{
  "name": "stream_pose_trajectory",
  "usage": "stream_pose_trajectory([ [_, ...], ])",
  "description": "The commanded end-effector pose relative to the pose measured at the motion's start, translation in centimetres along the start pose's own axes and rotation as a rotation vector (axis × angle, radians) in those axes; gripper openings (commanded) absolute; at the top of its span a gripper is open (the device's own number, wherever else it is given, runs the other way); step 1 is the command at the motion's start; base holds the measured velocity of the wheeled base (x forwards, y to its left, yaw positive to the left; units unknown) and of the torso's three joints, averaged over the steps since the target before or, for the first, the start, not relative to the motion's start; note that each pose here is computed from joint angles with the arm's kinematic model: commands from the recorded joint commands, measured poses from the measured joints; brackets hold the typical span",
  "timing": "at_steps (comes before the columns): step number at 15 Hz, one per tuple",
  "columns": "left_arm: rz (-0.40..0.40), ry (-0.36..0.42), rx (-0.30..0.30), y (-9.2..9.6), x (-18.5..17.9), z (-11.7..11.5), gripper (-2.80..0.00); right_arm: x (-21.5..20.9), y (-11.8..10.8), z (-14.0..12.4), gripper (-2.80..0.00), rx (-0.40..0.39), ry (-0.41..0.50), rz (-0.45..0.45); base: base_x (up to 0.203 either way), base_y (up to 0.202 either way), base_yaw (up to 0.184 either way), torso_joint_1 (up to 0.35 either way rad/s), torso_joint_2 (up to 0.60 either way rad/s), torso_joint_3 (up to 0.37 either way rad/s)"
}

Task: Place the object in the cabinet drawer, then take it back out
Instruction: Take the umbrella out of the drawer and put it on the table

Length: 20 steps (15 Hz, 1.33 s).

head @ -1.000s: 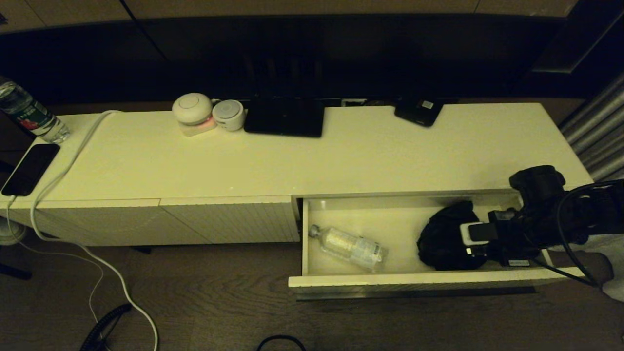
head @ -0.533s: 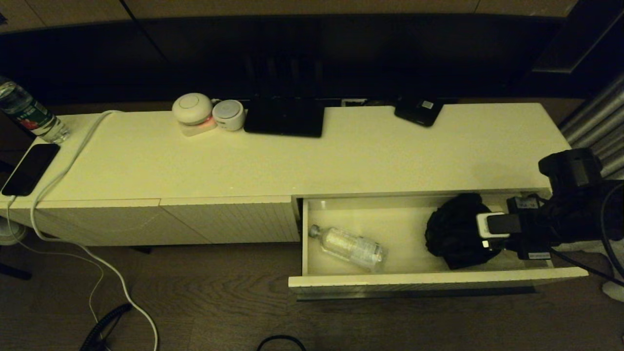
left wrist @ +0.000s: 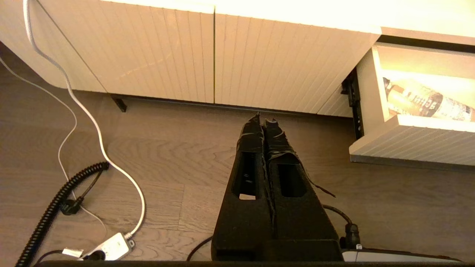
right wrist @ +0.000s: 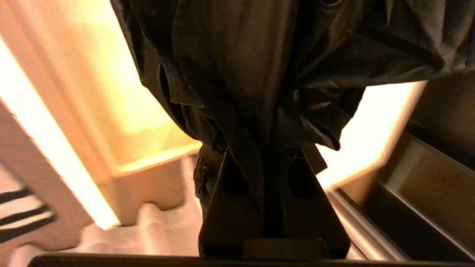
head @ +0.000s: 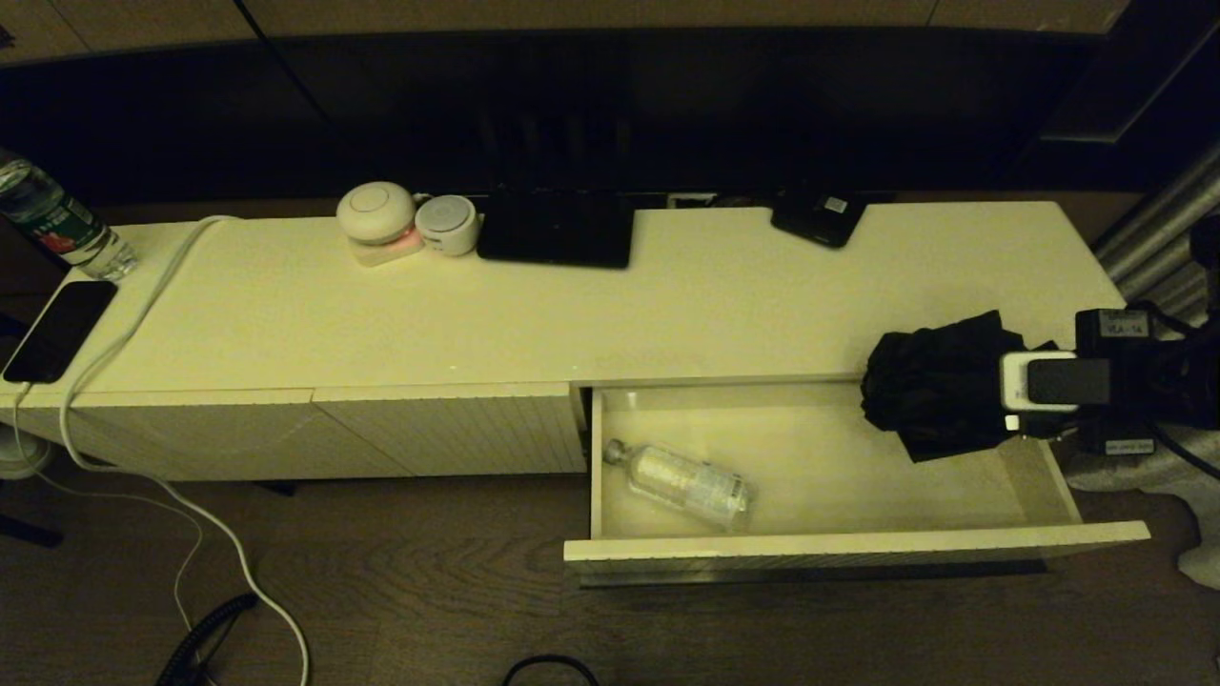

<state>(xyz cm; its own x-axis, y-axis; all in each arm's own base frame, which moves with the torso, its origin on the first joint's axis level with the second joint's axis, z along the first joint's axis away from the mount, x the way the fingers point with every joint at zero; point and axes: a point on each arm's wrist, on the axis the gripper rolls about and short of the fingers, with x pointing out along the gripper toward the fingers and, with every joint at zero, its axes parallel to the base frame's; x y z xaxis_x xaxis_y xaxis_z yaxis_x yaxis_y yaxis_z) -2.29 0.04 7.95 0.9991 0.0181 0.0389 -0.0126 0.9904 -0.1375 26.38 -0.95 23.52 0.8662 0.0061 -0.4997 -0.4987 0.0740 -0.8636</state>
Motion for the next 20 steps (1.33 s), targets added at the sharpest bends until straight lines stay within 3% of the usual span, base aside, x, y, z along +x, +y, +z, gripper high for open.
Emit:
stream_pose_trajectory([
  [1,0.0,-0.001,-0.001,0.0,0.0,0.0,-2.8,-2.2,-2.1,0.2,-2.8,-0.009,-0.003,-0.109,0.0,0.0,0.0,0.0,0.0,0.0],
  [5,0.0,-0.002,-0.001,0.0,0.0,0.0,-2.8,-0.1,-4.7,0.1,-2.8,0.009,-0.005,-0.229,0.0,0.0,0.0,0.0,0.0,0.0],
  [8,0.0,-0.003,-0.001,0.0,0.0,0.0,-2.8,3.8,-4.8,-0.1,-2.8,0.033,-0.005,-0.271,0.0,0.0,0.0,0.0,0.0,0.0],
  [10,0.0,-0.002,-0.001,0.0,0.0,0.0,-2.8,6.8,-4.4,-0.1,-2.8,0.093,-0.011,-0.324,0.0,0.0,0.0,0.0,0.0,0.0],
  [13,0.0,-0.001,-0.001,0.0,0.0,0.0,-2.8,9.2,-3.4,-0.3,-2.8,0.125,0.01,-0.318,0.0,0.0,0.0,0.0,0.0,0.0],
  [18,0.0,-0.002,-0.001,0.0,0.0,0.0,-2.8,9.4,-3.3,0.4,-2.8,0.124,0.031,-0.327,0.0,0.0,0.0,0.0,0.0,0.0],
  [19,0.0,-0.003,-0.001,0.0,0.0,0.0,-2.8,9.4,-3.1,0.4,0.0,0.124,0.031,-0.318,0.0,0.0,0.0,0.0,0.0,0.0],
  [20,0.0,-0.003,-0.001,0.0,0.0,0.0,-2.8,9.6,-2.9,0.6,0.0,0.124,0.03,-0.316,0.0,0.0,0.0,0.0,0.0,0.0],
])
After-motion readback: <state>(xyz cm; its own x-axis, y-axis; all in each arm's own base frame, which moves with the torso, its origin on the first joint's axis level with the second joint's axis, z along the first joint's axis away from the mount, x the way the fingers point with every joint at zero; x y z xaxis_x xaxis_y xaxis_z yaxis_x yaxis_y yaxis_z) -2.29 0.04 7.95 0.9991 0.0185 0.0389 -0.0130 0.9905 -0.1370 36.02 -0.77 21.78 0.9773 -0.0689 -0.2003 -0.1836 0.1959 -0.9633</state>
